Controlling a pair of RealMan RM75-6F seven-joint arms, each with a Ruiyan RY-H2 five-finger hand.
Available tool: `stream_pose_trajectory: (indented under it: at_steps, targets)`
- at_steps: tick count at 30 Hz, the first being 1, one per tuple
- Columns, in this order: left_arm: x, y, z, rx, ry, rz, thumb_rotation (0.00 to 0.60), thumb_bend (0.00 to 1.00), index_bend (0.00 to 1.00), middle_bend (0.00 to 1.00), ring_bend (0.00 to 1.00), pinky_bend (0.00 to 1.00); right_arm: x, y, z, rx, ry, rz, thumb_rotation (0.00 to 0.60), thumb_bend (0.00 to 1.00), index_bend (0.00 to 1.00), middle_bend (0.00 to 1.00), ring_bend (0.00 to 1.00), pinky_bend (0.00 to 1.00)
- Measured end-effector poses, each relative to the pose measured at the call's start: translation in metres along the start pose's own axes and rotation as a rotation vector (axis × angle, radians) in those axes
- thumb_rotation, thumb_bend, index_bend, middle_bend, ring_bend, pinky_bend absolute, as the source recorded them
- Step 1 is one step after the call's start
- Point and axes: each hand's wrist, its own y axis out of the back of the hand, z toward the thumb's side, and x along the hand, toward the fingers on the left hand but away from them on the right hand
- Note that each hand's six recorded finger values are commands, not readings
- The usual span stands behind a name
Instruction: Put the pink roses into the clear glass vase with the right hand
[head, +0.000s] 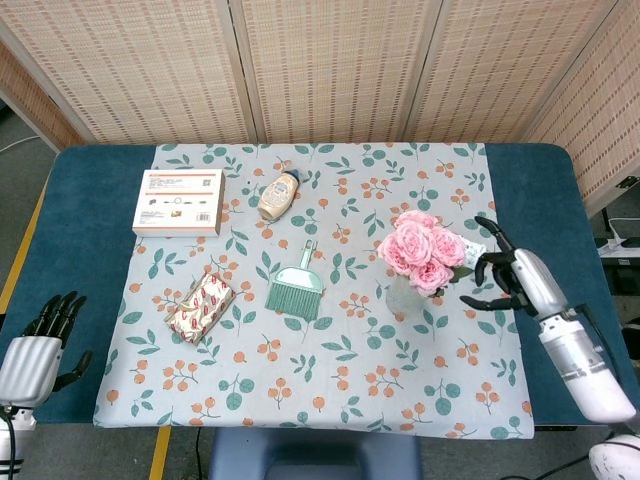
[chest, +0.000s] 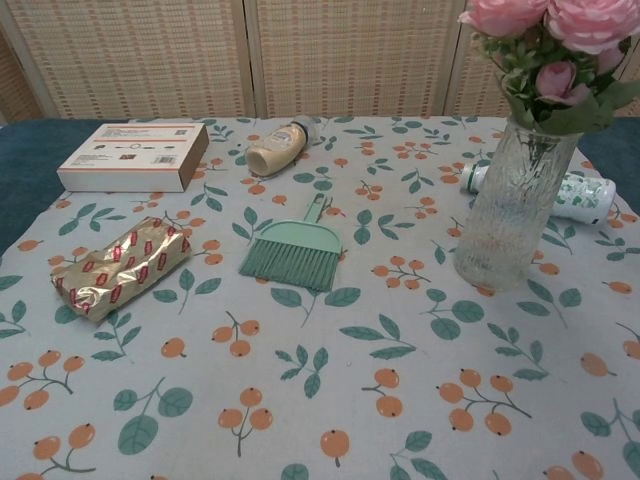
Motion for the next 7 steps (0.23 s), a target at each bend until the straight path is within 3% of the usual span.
stream_pose_trajectory:
  at_steps: [2,4,7]
  targets:
    - [0.000,0.000,0.000,0.000,-0.001,0.000,0.600,0.36,0.02,0.04,0.00,0.29,0.015,0.006,-0.003,0.092,0.001,-0.044,0.600,0.02,0.25,0.53,0.62,0.75]
    - [0.000,0.000,0.000,0.000,-0.001,0.000,0.600,0.36,0.02,0.04,0.00,0.29,0.032,0.011,-0.007,0.203,-0.003,-0.101,0.600,0.02,0.24,0.46,0.50,0.65]
    - [0.000,-0.001,0.001,0.003,-0.003,-0.001,0.600,0.36,0.02,0.04,0.00,0.29,0.061,0.015,-0.016,0.371,-0.023,-0.200,0.600,0.02,0.22,0.36,0.33,0.59]
